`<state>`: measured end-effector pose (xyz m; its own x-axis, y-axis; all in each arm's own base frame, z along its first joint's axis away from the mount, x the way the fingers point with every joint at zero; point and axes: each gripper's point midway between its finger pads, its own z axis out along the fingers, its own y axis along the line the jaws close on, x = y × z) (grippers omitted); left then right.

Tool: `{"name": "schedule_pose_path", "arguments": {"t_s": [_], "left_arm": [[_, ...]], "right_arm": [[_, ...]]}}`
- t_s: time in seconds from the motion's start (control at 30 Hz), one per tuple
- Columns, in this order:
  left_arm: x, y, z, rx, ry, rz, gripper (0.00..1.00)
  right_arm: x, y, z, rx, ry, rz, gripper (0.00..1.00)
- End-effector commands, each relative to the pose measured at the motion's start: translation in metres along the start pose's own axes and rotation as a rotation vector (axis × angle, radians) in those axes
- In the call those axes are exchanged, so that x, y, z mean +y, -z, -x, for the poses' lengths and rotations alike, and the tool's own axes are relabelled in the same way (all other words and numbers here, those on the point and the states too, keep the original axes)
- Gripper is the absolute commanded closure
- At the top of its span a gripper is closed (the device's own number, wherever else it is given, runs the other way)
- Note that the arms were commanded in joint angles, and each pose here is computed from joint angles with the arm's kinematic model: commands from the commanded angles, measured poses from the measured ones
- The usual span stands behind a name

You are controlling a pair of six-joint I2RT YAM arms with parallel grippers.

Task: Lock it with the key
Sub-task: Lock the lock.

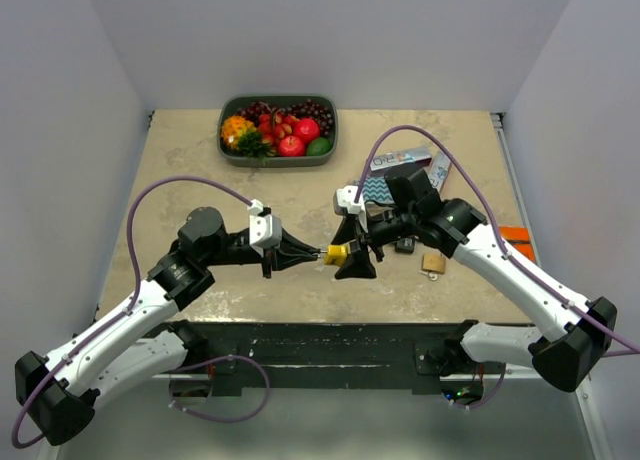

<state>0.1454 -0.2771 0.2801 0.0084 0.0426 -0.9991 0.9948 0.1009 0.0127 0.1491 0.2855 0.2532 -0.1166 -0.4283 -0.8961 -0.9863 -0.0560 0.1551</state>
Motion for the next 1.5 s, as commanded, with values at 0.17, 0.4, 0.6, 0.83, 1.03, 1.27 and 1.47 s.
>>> {"name": "schedule_pose_path", "arguments": {"t_s": [0.17, 0.4, 0.6, 0.83, 1.03, 1.27, 1.47], "left_arm": [[0.001, 0.0, 0.045, -0.118, -0.048, 0.004, 1.0], [0.002, -0.001, 0.04, -0.105, -0.012, 0.006, 1.0], [0.001, -0.002, 0.037, -0.085, 0.025, -0.003, 1.0], [-0.002, -0.005, 0.03, -0.063, 0.096, -0.017, 0.89], [-0.001, 0.0, 0.027, -0.041, 0.064, -0.001, 0.83], [0.0, 0.006, 0.024, -0.017, 0.01, 0.01, 0.78], [-0.002, 0.008, 0.025, -0.018, -0.003, 0.006, 0.75]], "right_arm": [[-0.004, 0.005, 0.015, -0.063, 0.061, -0.063, 0.48], [0.0, 0.008, 0.027, -0.099, 0.09, -0.053, 0.95], [-0.003, 0.009, 0.036, -0.132, 0.093, -0.078, 1.0], [-0.006, 0.013, 0.048, -0.182, 0.103, -0.112, 1.0], [-0.005, 0.012, 0.042, -0.164, 0.086, -0.104, 1.0], [-0.006, 0.011, 0.039, -0.158, 0.086, -0.111, 1.0], [-0.007, 0.011, 0.038, -0.154, 0.088, -0.115, 1.0]]}}
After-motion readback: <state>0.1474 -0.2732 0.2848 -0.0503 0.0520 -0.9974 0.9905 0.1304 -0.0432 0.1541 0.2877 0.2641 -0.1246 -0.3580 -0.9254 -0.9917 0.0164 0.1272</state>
